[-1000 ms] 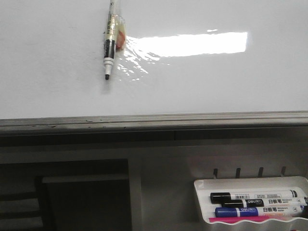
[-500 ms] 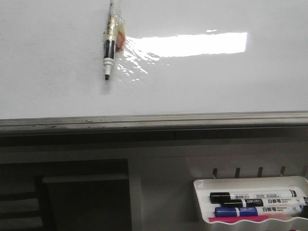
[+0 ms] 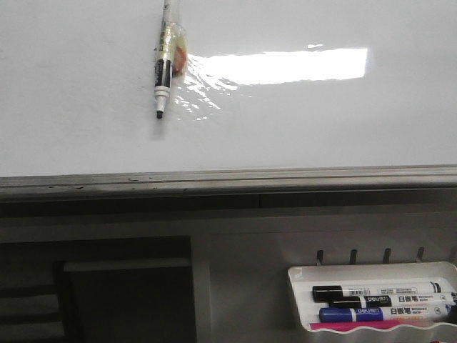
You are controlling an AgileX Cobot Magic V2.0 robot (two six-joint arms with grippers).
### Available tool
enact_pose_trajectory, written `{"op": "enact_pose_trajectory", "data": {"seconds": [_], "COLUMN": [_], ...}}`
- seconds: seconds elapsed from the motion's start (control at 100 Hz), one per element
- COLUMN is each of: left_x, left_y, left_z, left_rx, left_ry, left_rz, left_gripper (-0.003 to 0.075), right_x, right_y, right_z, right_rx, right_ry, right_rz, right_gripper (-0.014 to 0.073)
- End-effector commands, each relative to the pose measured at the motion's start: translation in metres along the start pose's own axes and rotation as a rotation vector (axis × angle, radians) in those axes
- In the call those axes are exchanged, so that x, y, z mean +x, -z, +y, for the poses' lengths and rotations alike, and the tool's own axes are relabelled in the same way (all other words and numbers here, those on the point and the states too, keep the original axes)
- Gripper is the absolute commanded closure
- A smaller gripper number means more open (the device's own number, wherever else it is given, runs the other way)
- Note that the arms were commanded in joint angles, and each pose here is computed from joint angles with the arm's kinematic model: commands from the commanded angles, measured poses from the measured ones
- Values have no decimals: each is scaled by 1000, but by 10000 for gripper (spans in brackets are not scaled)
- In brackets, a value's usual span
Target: Write number 7 on whiteboard
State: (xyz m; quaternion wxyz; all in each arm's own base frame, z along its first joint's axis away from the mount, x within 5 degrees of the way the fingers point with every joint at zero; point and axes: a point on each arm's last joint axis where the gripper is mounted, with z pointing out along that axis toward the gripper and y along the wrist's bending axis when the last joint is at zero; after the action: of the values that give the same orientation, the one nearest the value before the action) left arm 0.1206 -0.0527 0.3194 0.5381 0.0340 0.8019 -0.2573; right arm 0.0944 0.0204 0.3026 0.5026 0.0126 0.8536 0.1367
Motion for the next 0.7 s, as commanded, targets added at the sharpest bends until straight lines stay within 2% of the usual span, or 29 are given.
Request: {"op": "enact_pose_trajectory", "data": {"seconds": [0.0,0.07,0.27,0.69], "left_x": [-16,-14,-5,10], "left_y": [-11,-23,-62,-145], "left_z": [-6,-9,-22,-51], "left_rx": [21,36,61,44], "left_ry": [0,-20,-47,-121], "left_rz": [-82,-63,-60,-21], "left_gripper": [228,249,251,251], "right_x": [-15,-16,-17,-17], "right_y": [3,3,3,3], "right_z": [1,1,1,1], "right_rx": [6,7,8,8], "right_ry": [13,13,13,13], "right_rz": [-84,-93,-105,-105], "right_gripper": [157,157,157,157]}}
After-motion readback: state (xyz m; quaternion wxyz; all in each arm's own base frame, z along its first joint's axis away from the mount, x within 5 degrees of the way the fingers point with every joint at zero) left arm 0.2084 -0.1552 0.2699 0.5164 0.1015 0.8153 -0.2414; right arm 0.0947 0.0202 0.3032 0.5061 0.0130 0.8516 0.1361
